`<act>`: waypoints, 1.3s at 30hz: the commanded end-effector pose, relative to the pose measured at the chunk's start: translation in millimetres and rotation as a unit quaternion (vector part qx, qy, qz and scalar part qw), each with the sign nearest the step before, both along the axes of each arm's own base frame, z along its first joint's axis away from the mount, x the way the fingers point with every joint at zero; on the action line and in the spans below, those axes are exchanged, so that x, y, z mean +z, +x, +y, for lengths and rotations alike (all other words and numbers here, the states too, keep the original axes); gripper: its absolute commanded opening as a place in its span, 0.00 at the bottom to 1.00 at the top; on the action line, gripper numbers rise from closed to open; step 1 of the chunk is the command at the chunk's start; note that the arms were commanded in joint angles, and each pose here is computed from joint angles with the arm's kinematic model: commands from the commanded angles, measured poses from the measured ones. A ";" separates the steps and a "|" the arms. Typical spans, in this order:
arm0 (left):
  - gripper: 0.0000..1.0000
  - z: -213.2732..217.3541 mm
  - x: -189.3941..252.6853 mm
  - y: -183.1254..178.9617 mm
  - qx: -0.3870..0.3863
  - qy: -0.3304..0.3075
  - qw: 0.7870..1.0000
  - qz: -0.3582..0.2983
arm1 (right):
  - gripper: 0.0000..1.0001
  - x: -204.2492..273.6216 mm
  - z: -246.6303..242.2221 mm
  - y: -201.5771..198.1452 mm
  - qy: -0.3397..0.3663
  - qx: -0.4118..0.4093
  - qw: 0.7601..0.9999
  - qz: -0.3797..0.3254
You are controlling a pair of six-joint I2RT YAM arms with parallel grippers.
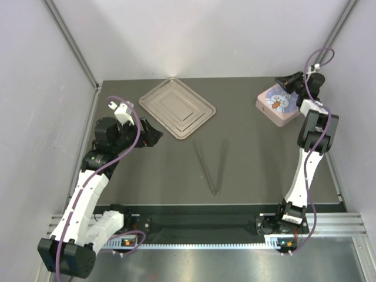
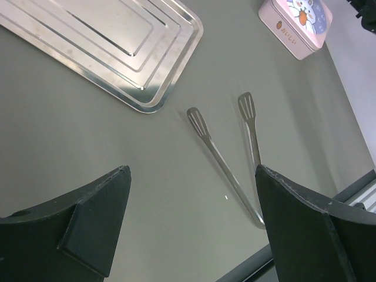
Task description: Pack the chocolate
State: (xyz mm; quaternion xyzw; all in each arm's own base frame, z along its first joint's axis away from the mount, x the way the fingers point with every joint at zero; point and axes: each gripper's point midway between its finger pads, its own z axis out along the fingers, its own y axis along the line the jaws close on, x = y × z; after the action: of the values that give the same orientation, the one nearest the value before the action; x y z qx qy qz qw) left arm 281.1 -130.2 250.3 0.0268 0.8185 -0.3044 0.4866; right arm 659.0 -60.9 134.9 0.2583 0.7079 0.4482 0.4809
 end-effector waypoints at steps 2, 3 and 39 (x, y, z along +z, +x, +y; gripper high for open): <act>0.92 -0.1 9.8 4.7 0.001 -0.008 1.000 -0.023 | 0.00 36.2 -17.6 6.1 -0.042 -0.045 0.998 -0.033; 0.92 -0.2 9.7 5.1 0.001 -0.008 1.000 -0.023 | 0.00 21.0 -23.1 8.9 -0.048 -0.059 0.997 -0.019; 0.92 0.3 4.3 9.0 0.003 -0.014 0.999 -0.030 | 0.40 151.6 52.9 -192.6 -0.335 -0.102 0.936 0.026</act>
State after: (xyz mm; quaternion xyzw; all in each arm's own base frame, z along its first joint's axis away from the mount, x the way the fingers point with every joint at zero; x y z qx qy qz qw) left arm 283.9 -129.4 239.9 0.0164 0.8206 -0.3078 0.4812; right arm 485.8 23.9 305.1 0.1461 0.7814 0.2219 0.5647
